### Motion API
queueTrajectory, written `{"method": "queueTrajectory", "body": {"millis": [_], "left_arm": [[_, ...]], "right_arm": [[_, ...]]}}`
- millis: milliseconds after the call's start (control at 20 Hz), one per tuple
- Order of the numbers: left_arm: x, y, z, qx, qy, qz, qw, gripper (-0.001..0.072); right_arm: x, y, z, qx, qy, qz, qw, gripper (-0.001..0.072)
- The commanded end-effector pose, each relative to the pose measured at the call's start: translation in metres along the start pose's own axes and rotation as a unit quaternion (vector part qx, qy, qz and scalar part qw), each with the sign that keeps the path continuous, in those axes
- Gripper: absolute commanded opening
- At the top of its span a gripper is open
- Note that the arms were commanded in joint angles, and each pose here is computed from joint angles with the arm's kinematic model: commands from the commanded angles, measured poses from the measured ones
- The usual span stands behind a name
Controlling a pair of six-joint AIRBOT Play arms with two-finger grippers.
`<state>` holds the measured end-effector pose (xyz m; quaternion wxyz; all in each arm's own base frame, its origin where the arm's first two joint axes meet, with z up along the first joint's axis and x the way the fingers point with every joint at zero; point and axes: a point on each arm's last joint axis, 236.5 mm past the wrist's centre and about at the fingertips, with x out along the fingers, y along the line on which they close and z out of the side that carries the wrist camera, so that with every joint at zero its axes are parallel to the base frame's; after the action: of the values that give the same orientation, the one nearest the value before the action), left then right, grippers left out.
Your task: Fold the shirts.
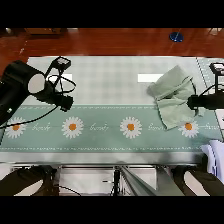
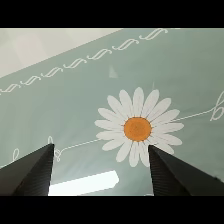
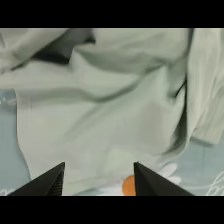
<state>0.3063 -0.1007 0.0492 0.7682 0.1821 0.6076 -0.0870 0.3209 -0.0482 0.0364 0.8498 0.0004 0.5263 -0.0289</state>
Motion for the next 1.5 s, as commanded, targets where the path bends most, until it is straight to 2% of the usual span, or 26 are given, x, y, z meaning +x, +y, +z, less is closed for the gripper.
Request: {"method": "queueTrajectory", "body": {"millis": [0,50,100,550,750,800,850,1000,1200,1350,1400,1450], "left_arm": [[0.009,-0.002,0.001,0.003,0.009,0.0,1.0,0.072],[0.012,-0.003,0.001,0.004,0.014,0.001,1.0,0.072],[0.015,-0.003,0.0,0.005,0.02,0.001,1.0,0.072],[0.019,-0.004,0.012,0.009,0.0,-0.001,1.0,0.072],[0.019,-0.006,0.012,0.009,0.0,-0.004,1.0,0.072],[0.019,-0.006,0.012,0.008,0.0,-0.005,1.0,0.072],[0.019,-0.007,0.012,0.009,0.0,-0.005,1.0,0.072],[0.019,-0.006,0.012,0.008,0.0,-0.004,1.0,0.072],[0.019,-0.006,0.012,0.009,0.0,-0.004,1.0,0.072],[0.013,-0.005,0.012,0.007,-0.005,-0.004,1.0,0.071],[0.005,-0.003,0.011,0.005,-0.006,-0.004,1.0,0.0618],[-0.006,-0.001,0.012,0.01,-0.01,-0.003,1.0,0.0574]], "right_arm": [[-0.002,-0.013,0.037,-0.013,-0.077,-0.028,0.997,0.0484],[0.001,-0.018,0.044,-0.02,-0.089,-0.039,0.995,0.0494],[0.009,-0.022,0.048,-0.025,-0.09,-0.047,0.995,0.0587],[0.121,-0.025,0.06,-0.003,-0.04,-0.037,0.999,0.0593],[0.151,-0.031,0.077,0.021,-0.029,-0.039,0.999,0.0568],[0.156,-0.034,0.081,0.031,-0.028,-0.045,0.998,0.0523],[0.158,-0.036,0.083,0.038,-0.027,-0.048,0.998,0.0432],[0.16,-0.036,0.081,0.042,-0.021,-0.048,0.998,0.003],[0.133,-0.036,0.085,0.028,-0.016,-0.05,0.998,0.0029],[0.055,-0.017,0.135,-0.02,-0.11,-0.036,0.993,0.0028],[0.021,0.0,0.152,-0.016,-0.154,-0.014,0.988,0.0028],[-0.008,0.024,0.162,-0.008,-0.188,0.022,0.982,0.0028]]}}
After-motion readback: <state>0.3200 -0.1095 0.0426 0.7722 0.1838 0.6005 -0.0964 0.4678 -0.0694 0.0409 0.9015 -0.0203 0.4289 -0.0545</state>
